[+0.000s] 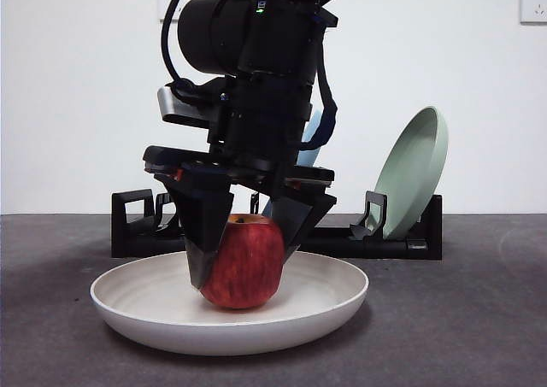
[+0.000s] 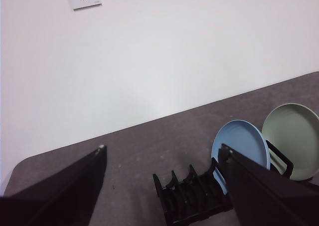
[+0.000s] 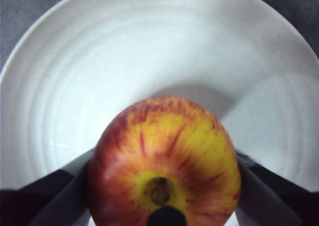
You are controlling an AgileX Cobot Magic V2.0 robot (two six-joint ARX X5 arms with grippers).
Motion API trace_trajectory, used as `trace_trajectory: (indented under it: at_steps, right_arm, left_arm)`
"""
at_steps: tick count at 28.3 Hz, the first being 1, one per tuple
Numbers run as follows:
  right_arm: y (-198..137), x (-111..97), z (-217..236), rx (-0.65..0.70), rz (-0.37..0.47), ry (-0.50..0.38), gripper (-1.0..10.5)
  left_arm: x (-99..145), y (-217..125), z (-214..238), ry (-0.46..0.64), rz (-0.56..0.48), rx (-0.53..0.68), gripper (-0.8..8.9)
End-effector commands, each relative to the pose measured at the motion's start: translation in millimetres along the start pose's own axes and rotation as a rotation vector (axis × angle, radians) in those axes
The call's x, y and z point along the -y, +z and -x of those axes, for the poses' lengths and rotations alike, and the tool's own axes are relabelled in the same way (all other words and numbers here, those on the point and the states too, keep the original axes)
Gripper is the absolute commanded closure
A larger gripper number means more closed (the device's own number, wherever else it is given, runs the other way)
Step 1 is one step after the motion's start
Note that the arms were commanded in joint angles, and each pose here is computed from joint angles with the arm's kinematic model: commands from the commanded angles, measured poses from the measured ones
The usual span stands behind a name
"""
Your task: Take the yellow plate from the plate rack,put the plate on the table,take the apple from the table,put the apple in the plate
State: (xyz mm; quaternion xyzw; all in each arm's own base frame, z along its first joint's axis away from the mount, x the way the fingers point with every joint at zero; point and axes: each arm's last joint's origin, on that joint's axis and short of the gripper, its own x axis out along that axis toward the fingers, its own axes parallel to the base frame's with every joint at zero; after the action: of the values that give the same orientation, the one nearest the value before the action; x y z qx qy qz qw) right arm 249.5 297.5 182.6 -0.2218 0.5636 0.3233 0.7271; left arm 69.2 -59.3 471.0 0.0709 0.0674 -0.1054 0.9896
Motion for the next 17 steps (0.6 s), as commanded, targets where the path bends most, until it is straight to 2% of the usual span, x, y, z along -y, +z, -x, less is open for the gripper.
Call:
trace_trajectory:
  at_steps: [1,2,4,12,17]
  right_arm:
    - [0.0,-0.7,-2.7,-0.005,0.0,-0.003,4.6]
    - [0.0,-0.7,-2.7,-0.005,0.0,-0.003,4.1]
    - [0.0,-0.7,-2.7,-0.005,0.0,-0.003,3.8]
    - [1.3,-0.4,4.1,0.015,-0.001,-0.002,3.8]
    - [4.2,1.7,37.9,0.109,0.002,0.001,3.8]
  left_arm:
    - [-0.2,-1.3,-0.1,0.003,-0.003,-0.004,4.37]
    - [-0.2,-1.5,-0.1,0.003,-0.004,-0.006,4.37]
    - [-0.2,-2.0,-0.1,0.003,-0.008,-0.011,4.37]
    - [1.0,-4.5,-1.3,-0.001,-0.021,-0.035,4.37]
    - [8.1,-4.9,-9.0,-0.026,-0.04,-0.059,4.38]
